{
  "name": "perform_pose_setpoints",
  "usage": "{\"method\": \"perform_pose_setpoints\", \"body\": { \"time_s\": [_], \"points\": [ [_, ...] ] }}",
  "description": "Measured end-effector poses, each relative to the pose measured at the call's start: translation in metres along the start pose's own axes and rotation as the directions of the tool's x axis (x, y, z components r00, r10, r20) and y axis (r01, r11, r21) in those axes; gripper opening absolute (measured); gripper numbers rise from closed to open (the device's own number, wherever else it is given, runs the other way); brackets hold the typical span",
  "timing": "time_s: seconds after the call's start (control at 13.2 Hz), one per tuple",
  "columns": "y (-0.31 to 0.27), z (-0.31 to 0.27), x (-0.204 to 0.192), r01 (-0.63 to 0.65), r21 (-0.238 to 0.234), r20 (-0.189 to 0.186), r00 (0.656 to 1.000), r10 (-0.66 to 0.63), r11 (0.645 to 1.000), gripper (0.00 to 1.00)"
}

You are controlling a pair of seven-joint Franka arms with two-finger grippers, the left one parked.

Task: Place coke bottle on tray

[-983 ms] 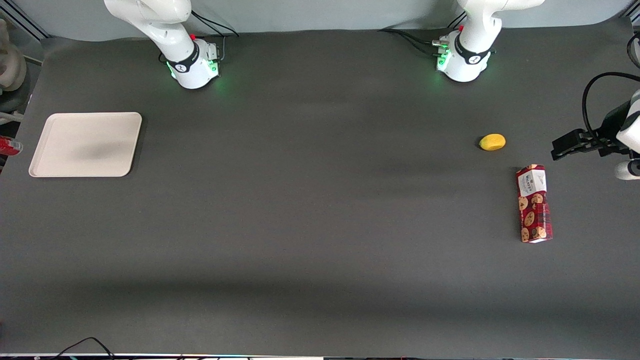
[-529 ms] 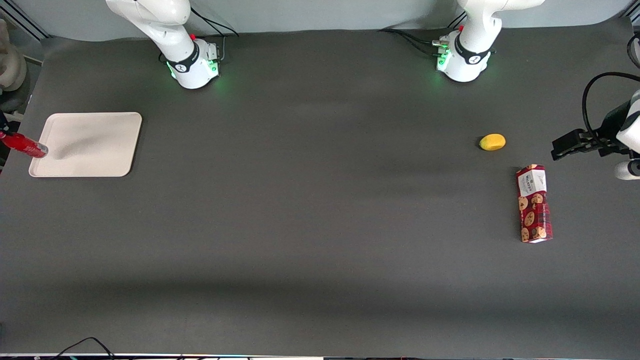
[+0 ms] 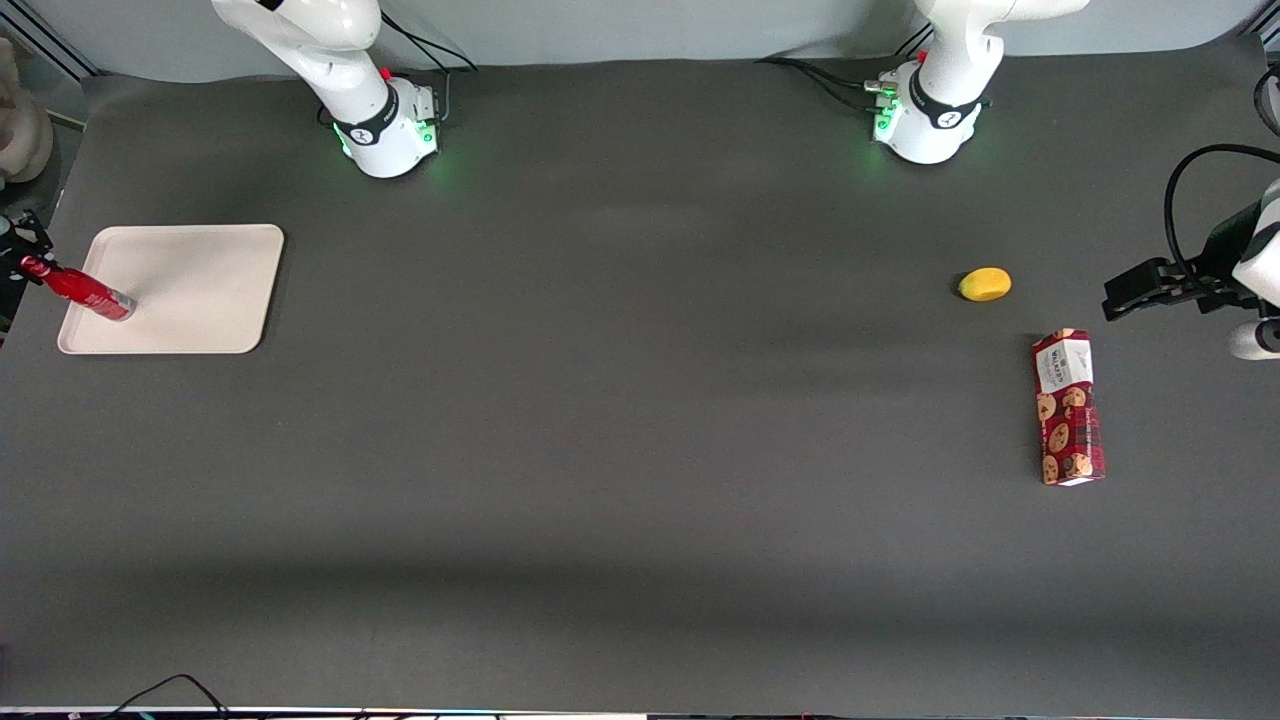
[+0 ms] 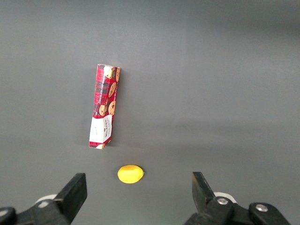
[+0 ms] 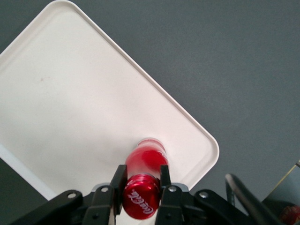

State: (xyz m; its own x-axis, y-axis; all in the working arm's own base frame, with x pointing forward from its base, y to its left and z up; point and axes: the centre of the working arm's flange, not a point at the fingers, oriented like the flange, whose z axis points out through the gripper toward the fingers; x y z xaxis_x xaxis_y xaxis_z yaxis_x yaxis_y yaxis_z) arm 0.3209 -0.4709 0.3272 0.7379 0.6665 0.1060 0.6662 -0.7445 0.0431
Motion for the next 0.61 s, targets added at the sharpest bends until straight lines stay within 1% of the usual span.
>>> {"method": "perform_pose_setpoints", "body": {
  "time_s": [0.15,0.45,0.61],
  "points": [
    [0.000,-0.001,-0.004,-0.002,-0.007,-0.009,1.000,0.002,1.000,0.33],
    [0.005,-0.006,-0.001,0.005,-0.019,-0.009,1.000,-0.005,1.000,0.72],
    [0.010,-0.018,0.007,0.016,-0.013,-0.023,1.000,-0.017,1.000,0.95]
  ]
}}
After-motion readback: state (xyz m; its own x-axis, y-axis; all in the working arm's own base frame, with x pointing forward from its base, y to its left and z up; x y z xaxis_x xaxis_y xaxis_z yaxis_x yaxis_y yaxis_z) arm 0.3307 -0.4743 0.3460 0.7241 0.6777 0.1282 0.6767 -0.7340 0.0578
